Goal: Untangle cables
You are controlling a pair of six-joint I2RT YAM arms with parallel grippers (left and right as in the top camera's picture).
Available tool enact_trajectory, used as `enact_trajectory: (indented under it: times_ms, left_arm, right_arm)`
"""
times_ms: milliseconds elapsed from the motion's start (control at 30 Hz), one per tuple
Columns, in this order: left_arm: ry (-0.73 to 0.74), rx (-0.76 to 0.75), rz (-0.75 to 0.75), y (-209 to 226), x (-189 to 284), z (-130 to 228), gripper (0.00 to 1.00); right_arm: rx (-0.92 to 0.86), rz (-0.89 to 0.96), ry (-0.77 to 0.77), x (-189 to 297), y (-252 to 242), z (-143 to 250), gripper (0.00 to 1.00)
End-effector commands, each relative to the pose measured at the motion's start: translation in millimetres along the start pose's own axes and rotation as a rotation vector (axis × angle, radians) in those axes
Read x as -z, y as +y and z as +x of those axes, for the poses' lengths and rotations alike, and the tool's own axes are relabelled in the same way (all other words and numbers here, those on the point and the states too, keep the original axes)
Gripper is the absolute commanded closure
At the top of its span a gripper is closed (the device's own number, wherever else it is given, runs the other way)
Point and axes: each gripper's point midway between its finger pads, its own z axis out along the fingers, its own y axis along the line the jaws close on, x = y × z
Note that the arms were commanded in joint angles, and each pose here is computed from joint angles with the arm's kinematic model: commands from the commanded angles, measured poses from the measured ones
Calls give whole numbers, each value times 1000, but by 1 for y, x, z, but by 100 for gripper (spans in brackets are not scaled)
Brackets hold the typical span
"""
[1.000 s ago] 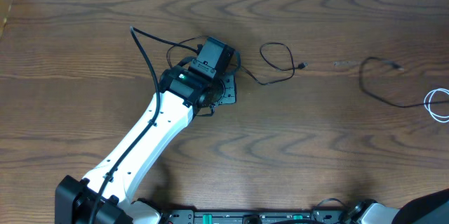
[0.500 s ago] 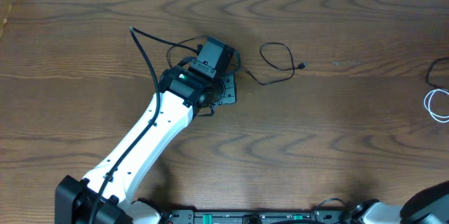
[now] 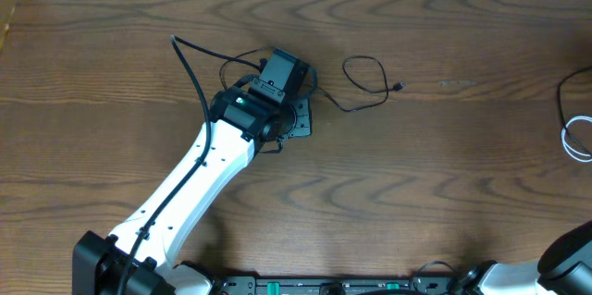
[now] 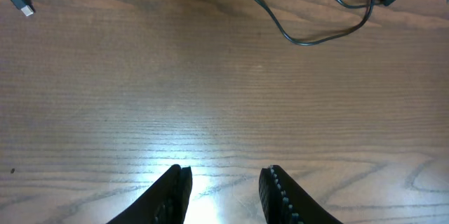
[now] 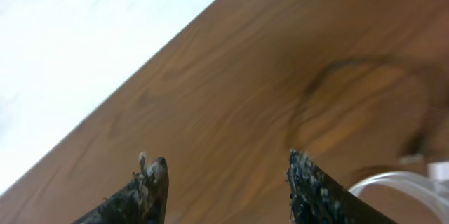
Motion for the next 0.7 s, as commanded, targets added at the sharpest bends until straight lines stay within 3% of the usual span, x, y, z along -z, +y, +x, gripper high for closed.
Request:
enact_trajectory:
  times_ms: [0, 167, 300, 533, 667]
  left_arm:
    - [14, 16, -21, 5, -6, 2, 63]
    - [41, 30, -38, 6, -17, 5, 49]
    - [47, 34, -43, 5, -33, 2, 41]
    - [8, 47, -2, -8, -67, -16, 40]
    - [16, 164, 43, -19, -93, -21, 40]
  right_arm:
    - [106, -131, 92, -11, 55, 27, 48]
    - [280, -221, 286, -20, 118, 95, 44]
    - [367, -178, 420, -20, 144, 148, 38]
    - [501, -105, 563, -10, 163, 209, 34]
    - [524, -105, 629, -1, 167, 228, 33]
